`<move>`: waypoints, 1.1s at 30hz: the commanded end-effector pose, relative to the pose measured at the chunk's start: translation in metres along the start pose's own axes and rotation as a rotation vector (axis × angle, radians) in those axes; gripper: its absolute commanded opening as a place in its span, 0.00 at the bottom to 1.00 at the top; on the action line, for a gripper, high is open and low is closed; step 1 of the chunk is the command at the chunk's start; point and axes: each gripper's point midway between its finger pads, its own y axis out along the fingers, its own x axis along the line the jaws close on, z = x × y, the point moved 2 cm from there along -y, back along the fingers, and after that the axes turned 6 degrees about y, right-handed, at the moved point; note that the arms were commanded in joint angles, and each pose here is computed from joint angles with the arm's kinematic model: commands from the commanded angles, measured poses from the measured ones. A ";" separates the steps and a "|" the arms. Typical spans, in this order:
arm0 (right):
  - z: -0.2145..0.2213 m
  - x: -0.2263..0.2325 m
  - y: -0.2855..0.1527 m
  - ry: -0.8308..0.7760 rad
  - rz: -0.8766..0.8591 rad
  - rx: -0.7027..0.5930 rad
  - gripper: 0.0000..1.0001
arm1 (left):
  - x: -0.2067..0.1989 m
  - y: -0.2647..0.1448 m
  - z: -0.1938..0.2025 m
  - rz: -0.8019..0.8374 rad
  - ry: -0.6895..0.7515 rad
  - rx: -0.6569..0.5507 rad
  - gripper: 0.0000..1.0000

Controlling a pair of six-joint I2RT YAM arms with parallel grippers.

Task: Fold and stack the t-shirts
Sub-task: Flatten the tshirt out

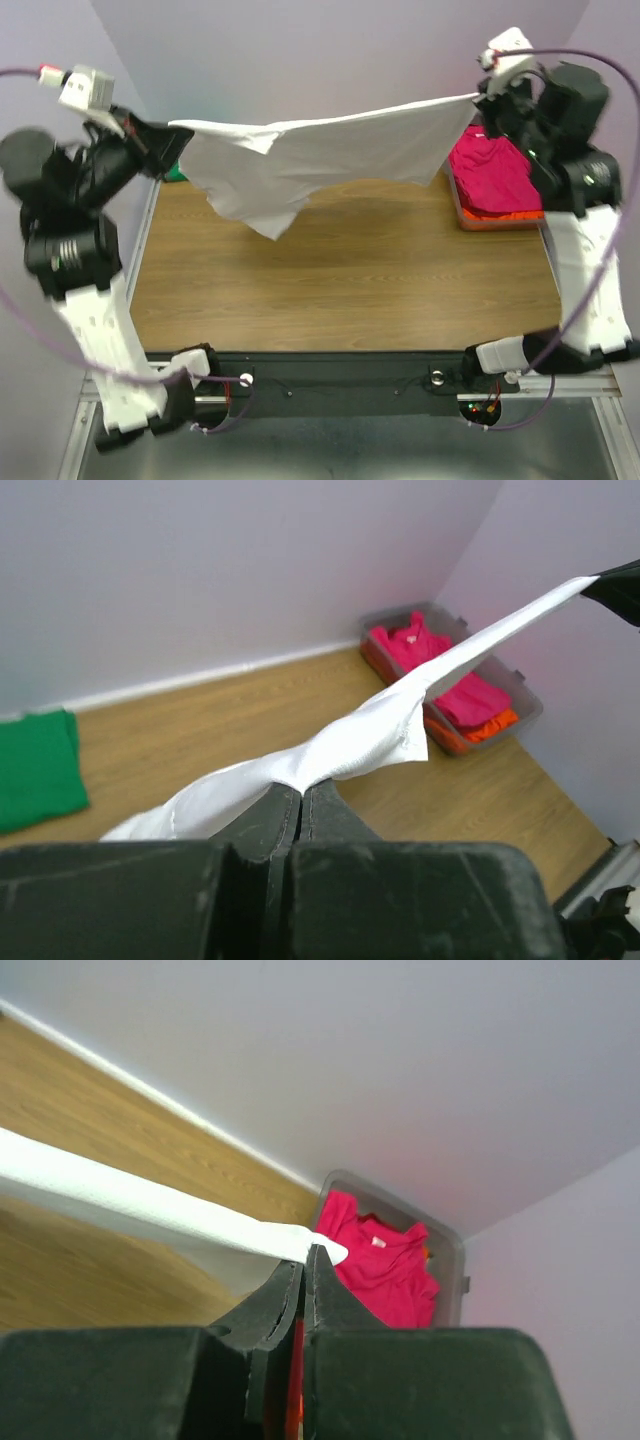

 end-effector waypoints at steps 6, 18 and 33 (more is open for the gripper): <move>-0.059 -0.017 -0.146 -0.019 0.084 -0.314 0.01 | -0.101 -0.097 -0.040 -0.080 0.194 -0.242 0.00; -0.038 -0.009 -0.145 -0.093 0.053 -0.273 0.01 | -0.110 -0.121 -0.045 -0.185 0.124 -0.280 0.00; 0.135 0.085 0.020 -0.075 -0.352 0.179 0.01 | 0.058 0.011 0.152 -0.287 -0.447 0.191 0.00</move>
